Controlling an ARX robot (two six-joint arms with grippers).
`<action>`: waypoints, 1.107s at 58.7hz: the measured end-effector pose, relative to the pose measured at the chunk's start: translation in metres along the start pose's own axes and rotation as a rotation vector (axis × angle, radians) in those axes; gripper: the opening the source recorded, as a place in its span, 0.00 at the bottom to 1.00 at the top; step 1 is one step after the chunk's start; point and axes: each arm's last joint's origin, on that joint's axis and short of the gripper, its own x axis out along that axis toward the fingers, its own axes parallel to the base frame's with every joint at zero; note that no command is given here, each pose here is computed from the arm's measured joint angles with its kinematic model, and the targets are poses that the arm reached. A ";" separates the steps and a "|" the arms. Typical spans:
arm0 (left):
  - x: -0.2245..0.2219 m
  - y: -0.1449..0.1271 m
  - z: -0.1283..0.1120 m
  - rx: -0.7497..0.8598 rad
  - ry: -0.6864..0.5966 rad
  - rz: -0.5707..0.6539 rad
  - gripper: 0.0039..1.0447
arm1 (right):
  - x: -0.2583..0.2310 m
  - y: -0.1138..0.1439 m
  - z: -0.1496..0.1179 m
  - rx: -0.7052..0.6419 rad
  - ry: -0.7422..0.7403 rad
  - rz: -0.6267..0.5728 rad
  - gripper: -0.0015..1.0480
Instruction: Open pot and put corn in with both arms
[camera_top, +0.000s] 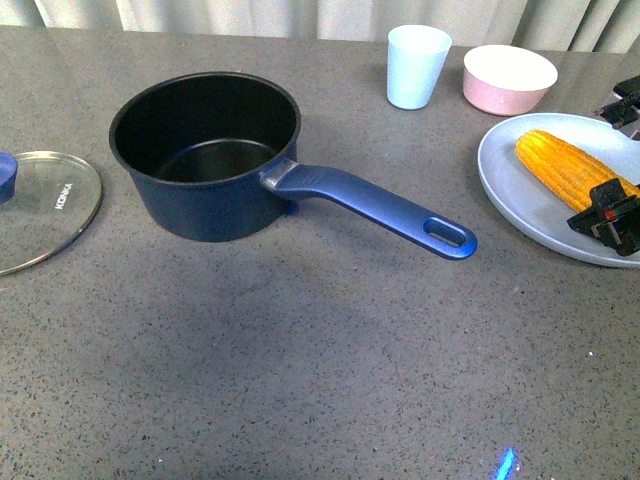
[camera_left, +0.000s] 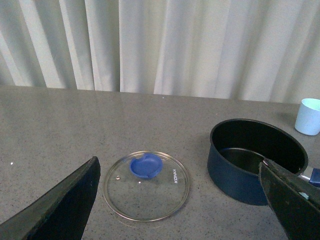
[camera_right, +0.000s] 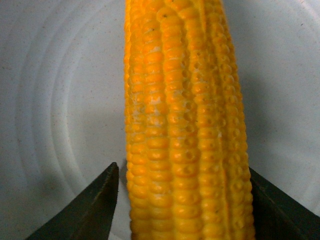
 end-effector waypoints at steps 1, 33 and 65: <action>0.000 0.000 0.000 0.000 0.000 0.000 0.92 | 0.000 0.000 0.000 0.000 0.000 0.001 0.57; 0.000 0.000 0.000 0.000 0.000 0.000 0.92 | -0.063 0.036 0.082 -0.055 -0.267 0.191 0.24; 0.000 0.000 0.000 0.000 0.000 0.000 0.92 | -0.022 0.166 0.174 -0.221 -0.305 0.441 0.22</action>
